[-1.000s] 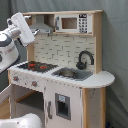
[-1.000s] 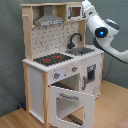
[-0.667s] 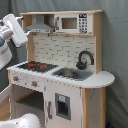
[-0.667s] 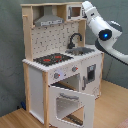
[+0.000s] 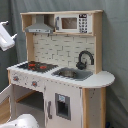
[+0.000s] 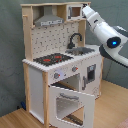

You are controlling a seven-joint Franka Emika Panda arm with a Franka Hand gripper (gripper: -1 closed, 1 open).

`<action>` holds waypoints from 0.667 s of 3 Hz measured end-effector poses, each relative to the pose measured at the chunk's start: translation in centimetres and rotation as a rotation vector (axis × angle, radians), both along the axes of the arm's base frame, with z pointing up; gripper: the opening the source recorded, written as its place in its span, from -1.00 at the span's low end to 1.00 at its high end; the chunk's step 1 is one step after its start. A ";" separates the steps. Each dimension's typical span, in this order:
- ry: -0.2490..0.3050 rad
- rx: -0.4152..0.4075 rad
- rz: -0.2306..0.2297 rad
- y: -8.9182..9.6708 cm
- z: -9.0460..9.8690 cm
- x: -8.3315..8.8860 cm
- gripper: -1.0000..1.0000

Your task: Play with the kitchen

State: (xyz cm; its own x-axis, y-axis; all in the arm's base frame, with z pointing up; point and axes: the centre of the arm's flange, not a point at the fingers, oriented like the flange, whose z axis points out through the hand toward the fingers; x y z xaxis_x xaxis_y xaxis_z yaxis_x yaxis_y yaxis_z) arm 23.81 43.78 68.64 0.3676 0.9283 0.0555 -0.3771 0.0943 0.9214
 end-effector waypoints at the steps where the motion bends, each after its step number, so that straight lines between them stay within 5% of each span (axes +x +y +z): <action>1: 0.040 -0.051 0.018 2.3 -2.0 -2.4 1.00; 2: 0.084 -0.106 0.035 4.5 -4.4 -4.8 1.00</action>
State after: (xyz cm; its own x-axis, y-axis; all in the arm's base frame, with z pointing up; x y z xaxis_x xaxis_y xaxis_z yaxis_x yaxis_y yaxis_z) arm 19.00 48.24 64.20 0.3342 0.9397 -0.0728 -0.3043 0.1807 0.9353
